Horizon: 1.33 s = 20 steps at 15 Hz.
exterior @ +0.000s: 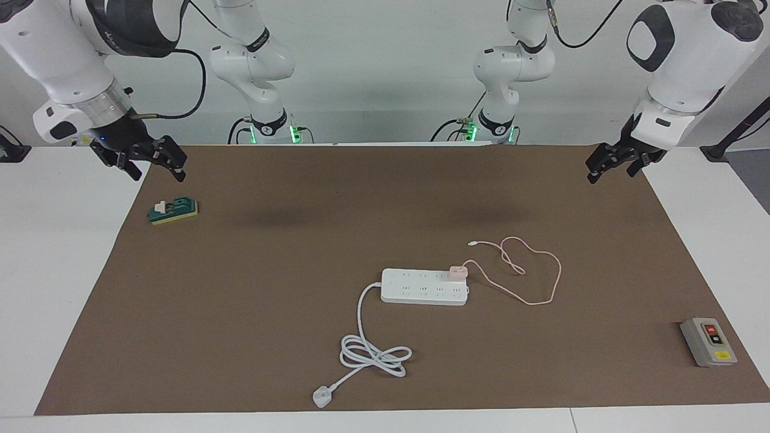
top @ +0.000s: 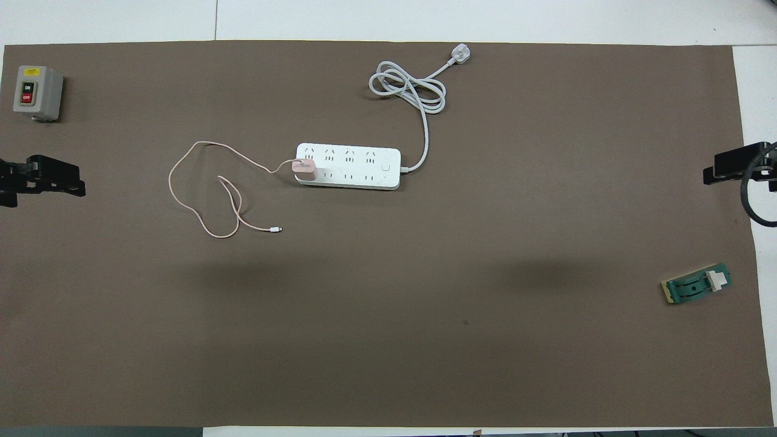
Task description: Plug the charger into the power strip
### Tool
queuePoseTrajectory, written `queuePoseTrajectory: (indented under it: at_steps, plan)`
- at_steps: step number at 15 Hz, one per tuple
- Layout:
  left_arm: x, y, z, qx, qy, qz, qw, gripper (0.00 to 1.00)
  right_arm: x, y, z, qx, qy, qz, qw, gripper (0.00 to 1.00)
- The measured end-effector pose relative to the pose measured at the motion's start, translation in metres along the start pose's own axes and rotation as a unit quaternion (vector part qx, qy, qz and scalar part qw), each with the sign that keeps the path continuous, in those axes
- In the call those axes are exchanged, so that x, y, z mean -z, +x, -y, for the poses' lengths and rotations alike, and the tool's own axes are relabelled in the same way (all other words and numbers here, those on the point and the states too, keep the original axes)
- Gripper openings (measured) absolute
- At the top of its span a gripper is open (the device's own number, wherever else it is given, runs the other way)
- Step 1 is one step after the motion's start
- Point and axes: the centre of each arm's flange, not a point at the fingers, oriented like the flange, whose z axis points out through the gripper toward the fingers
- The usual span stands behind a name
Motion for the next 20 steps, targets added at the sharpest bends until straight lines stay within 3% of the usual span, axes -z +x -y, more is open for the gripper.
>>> queuePoseTrajectory:
  at_steps: [20]
  plan:
    - [-0.004,0.001,-0.016,-0.016,-0.021,0.006,1.000,1.00,0.000,0.000,0.000,0.000,0.000,0.000,1.000,1.00]
